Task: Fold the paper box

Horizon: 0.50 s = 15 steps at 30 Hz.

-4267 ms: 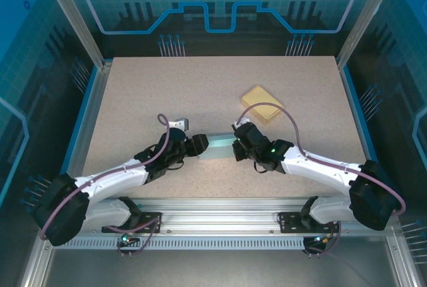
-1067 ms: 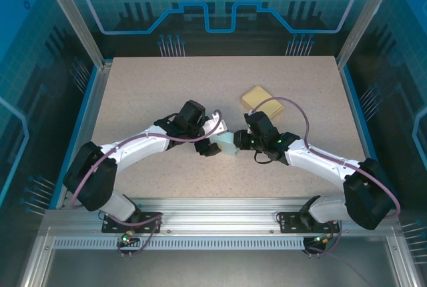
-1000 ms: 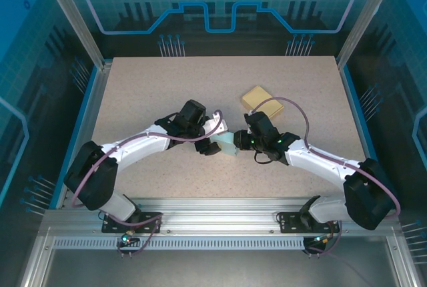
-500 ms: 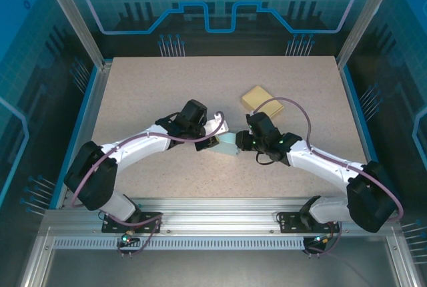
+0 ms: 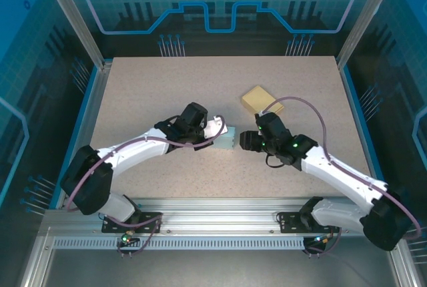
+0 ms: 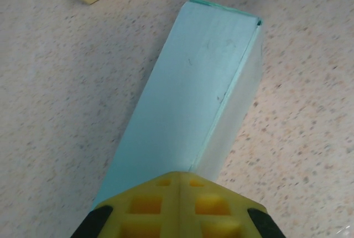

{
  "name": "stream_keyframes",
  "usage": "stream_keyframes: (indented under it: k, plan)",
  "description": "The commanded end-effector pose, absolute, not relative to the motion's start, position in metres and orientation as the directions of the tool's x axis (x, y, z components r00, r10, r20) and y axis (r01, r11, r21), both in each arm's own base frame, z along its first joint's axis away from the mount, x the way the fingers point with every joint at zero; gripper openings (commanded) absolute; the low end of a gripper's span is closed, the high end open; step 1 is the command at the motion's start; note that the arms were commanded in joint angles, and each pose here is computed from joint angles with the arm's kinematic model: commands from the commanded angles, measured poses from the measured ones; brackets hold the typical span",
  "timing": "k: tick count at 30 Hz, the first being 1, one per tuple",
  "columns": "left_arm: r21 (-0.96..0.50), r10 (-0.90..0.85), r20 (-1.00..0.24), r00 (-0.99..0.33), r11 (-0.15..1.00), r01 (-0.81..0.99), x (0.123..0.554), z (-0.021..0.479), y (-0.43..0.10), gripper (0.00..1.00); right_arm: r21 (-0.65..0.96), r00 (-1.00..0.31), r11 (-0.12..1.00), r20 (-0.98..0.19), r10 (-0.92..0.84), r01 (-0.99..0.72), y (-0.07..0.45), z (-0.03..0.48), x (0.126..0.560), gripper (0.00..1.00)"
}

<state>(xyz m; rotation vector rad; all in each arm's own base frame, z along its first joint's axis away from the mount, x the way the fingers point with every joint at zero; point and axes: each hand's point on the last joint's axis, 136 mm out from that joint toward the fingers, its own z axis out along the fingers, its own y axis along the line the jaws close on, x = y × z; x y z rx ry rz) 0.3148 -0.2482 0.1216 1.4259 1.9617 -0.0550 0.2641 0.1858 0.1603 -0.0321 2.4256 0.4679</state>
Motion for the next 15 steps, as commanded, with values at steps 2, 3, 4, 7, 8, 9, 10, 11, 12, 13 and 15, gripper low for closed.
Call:
stream_keyframes:
  k: [2, 3, 4, 7, 8, 9, 10, 11, 12, 13, 15]
  plan:
    - [0.498, 0.847, -0.52, -0.106, 0.402, 0.768, 0.33, 0.139, -0.231, 0.02, 0.277, -0.711, 0.955, -0.693, 0.119, -0.11, 0.155, 0.201, 0.261, 0.81]
    - [0.517, 0.849, -0.52, -0.095, 0.402, 0.756, 0.333, 0.143, -0.231, 0.02, 0.276, -0.697, 0.956, -0.705, 0.127, -0.104, 0.15, 0.207, 0.26, 0.86]
    - [0.539, 0.85, -0.521, -0.085, 0.404, 0.739, 0.337, 0.146, -0.23, 0.02, 0.274, -0.68, 0.957, -0.72, 0.137, -0.098, 0.144, 0.213, 0.258, 0.92]
    - [0.597, 0.846, -0.531, -0.045, 0.412, 0.688, 0.348, 0.156, -0.231, 0.02, 0.26, -0.644, 0.963, -0.749, 0.155, -0.071, 0.127, 0.225, 0.253, 1.0]
    - [0.616, 0.842, -0.539, -0.03, 0.419, 0.667, 0.352, 0.16, -0.232, 0.02, 0.255, -0.637, 0.965, -0.754, 0.161, -0.057, 0.121, 0.227, 0.251, 1.0]
    - [0.628, 0.838, -0.545, -0.019, 0.424, 0.653, 0.355, 0.163, -0.233, 0.02, 0.251, -0.633, 0.967, -0.756, 0.166, -0.046, 0.116, 0.228, 0.25, 1.0]
    - [0.641, 0.835, -0.55, -0.007, 0.427, 0.638, 0.358, 0.165, -0.235, 0.02, 0.245, -0.63, 0.969, -0.757, 0.173, -0.028, 0.11, 0.228, 0.248, 1.0]
    - [0.652, 0.833, -0.553, 0.005, 0.43, 0.624, 0.362, 0.168, -0.236, 0.02, 0.241, -0.628, 0.971, -0.757, 0.181, -0.01, 0.105, 0.228, 0.246, 1.0]
    - [0.661, 0.833, -0.553, 0.012, 0.43, 0.616, 0.365, 0.169, -0.237, 0.02, 0.237, -0.627, 0.972, -0.756, 0.187, 0.004, 0.101, 0.228, 0.245, 1.0]
    - [0.67, 0.834, -0.552, 0.019, 0.429, 0.605, 0.369, 0.169, -0.238, 0.03, 0.232, -0.624, 0.973, -0.757, 0.192, 0.017, 0.097, 0.228, 0.244, 1.0]
    - [0.688, 0.84, -0.542, 0.027, 0.425, 0.589, 0.377, 0.167, -0.241, 0.03, 0.225, -0.614, 0.973, -0.762, 0.203, 0.044, 0.09, 0.229, 0.243, 1.0]
